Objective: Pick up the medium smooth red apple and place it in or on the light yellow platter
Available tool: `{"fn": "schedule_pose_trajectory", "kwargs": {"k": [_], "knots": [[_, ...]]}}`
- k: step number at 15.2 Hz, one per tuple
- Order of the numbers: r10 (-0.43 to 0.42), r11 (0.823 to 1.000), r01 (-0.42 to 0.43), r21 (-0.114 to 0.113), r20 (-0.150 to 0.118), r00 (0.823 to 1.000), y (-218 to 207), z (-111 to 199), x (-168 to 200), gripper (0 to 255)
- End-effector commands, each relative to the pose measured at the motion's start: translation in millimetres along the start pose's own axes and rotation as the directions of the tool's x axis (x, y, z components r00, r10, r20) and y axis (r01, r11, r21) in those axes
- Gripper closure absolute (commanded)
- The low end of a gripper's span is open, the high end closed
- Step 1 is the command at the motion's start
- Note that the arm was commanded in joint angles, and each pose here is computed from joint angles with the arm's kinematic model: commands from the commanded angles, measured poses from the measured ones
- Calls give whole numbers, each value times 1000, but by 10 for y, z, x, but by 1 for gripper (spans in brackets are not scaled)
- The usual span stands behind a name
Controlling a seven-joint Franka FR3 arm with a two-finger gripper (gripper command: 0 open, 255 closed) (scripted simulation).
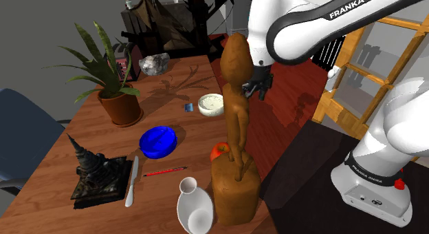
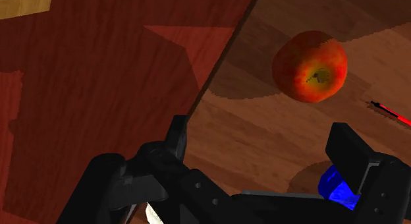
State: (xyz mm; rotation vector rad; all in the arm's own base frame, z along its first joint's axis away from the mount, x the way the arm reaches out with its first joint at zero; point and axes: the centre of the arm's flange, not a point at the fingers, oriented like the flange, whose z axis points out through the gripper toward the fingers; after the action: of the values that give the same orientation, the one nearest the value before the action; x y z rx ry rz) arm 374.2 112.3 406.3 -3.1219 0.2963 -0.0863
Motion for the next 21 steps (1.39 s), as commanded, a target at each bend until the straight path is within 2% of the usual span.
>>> {"fn": "schedule_pose_trajectory", "kwargs": {"k": [1,12,21], "knots": [[22,1000,-22,12,2,1000,-150,194,12,0],[135,989,-136,66,23,991,-940,1326,285,0],[139,988,-140,68,24,990,-997,1764,290,0]]}}
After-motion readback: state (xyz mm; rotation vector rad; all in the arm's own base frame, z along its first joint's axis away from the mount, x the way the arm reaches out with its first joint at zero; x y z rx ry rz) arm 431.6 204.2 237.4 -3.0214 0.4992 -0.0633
